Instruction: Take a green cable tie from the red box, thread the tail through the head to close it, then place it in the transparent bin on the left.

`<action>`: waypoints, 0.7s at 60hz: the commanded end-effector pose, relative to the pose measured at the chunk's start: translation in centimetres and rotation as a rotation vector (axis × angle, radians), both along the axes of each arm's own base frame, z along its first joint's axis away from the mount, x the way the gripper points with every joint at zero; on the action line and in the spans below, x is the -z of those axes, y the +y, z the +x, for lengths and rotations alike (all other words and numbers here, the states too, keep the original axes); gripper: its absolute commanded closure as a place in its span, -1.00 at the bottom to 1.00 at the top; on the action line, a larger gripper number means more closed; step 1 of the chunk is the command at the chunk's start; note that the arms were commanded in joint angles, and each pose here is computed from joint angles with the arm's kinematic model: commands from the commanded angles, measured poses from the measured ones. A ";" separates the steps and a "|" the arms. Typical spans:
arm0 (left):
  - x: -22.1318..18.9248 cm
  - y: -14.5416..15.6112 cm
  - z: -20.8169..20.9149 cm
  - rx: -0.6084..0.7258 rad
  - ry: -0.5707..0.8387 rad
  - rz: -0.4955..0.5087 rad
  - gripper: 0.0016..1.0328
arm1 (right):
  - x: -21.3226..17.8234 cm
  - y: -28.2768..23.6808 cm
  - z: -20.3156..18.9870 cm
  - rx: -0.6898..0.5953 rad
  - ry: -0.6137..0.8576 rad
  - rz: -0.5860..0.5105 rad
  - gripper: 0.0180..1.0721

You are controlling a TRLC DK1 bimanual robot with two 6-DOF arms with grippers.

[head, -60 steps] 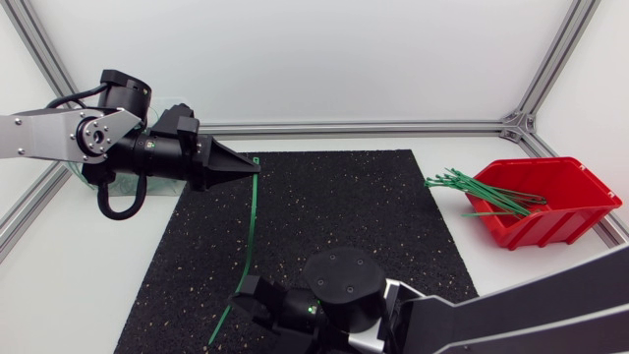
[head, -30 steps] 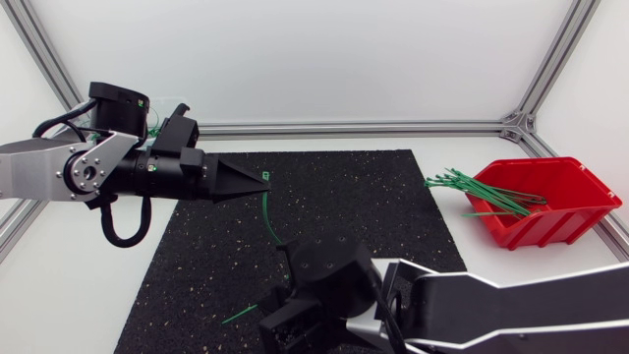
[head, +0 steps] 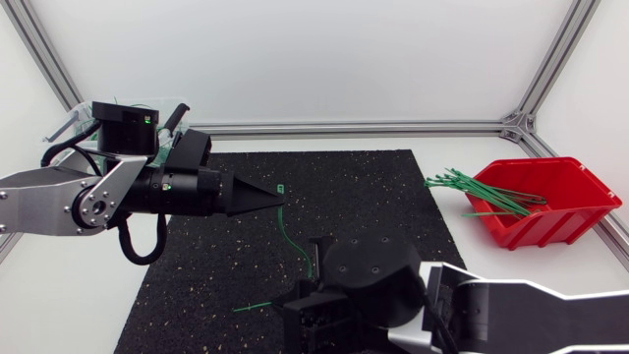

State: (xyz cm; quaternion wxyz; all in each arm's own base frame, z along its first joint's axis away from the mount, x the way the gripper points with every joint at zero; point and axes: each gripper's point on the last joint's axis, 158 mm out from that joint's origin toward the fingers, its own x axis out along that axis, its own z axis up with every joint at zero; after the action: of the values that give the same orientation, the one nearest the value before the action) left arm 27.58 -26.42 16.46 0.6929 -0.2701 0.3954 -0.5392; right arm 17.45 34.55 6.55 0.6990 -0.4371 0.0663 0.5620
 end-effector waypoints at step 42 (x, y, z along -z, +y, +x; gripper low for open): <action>0.1 -1.2 -2.4 0.023 -0.009 -0.004 0.92 | -6.9 -1.5 -2.3 0.226 0.567 0.240 0.89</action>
State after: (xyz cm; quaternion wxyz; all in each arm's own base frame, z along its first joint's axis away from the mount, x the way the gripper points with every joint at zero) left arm 26.23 -27.40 16.39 0.6922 -0.2615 0.3917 -0.5468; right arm 15.11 32.77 11.46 0.7510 -0.2032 0.2284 0.5853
